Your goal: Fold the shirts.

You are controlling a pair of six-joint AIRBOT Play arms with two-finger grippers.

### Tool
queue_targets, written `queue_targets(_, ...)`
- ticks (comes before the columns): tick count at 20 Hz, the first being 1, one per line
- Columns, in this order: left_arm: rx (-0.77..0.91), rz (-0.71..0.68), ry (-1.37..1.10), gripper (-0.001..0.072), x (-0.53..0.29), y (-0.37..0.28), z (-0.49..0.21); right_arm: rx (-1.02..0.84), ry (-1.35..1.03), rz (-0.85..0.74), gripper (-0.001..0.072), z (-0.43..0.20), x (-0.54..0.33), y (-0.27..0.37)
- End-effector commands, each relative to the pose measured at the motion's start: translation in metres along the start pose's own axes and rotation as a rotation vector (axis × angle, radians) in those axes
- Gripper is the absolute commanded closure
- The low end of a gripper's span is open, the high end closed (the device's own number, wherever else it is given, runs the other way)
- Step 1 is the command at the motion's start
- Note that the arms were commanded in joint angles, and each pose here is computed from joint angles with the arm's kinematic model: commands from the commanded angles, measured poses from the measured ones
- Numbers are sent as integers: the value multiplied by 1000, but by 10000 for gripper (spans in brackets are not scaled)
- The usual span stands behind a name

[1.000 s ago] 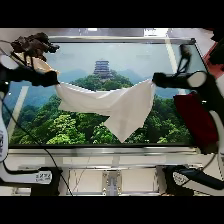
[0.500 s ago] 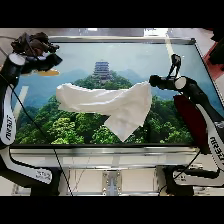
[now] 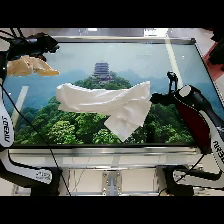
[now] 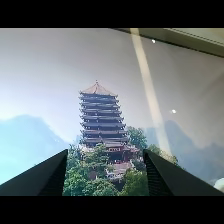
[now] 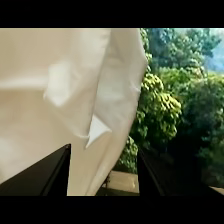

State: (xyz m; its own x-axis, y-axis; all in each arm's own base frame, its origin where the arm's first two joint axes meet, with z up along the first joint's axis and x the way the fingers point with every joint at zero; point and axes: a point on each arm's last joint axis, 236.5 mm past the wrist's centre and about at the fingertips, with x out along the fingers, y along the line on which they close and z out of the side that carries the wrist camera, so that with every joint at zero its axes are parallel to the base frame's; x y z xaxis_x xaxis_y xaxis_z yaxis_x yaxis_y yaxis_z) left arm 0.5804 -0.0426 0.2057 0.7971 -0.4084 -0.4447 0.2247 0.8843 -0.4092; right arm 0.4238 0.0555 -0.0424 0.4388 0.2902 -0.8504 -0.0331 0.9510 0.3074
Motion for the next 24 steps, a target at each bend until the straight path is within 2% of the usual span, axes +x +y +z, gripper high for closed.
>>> queue_targets(1, 5, -11, 20, 155, -2, -4, -3, 46, -69, 89, 228, 8, 21, 12)
queue_targets(3, 5, -11, 21, 155, -2, -4, -4, 56, -54, 162, 228, 3, 34, 25)
queue_targets(8, 10, -27, 98, 164, -3, -8, -22, 86, 10, 204, 243, -13, 53, 34)
queue_targets(9, 19, -24, 148, 172, -5, -7, -33, 75, 19, 209, 347, -16, 54, 38)
queue_targets(11, 66, 27, 315, 173, -13, 8, -73, 32, 10, 221, 669, -16, 55, 46)
queue_targets(13, 73, 157, 435, 224, -26, 44, -108, 53, 0, 233, 675, -13, 54, 48)
queue_targets(17, -70, 276, 478, 224, -51, 100, -182, 36, 55, 304, 675, -16, 40, 63)
queue_targets(20, -307, 296, 472, 224, -75, 114, -267, 8, 79, 359, 675, -9, 26, 77)
queue_targets(24, -590, 292, 367, 224, -74, 113, -312, 63, 52, 402, 675, 5, 19, 89)
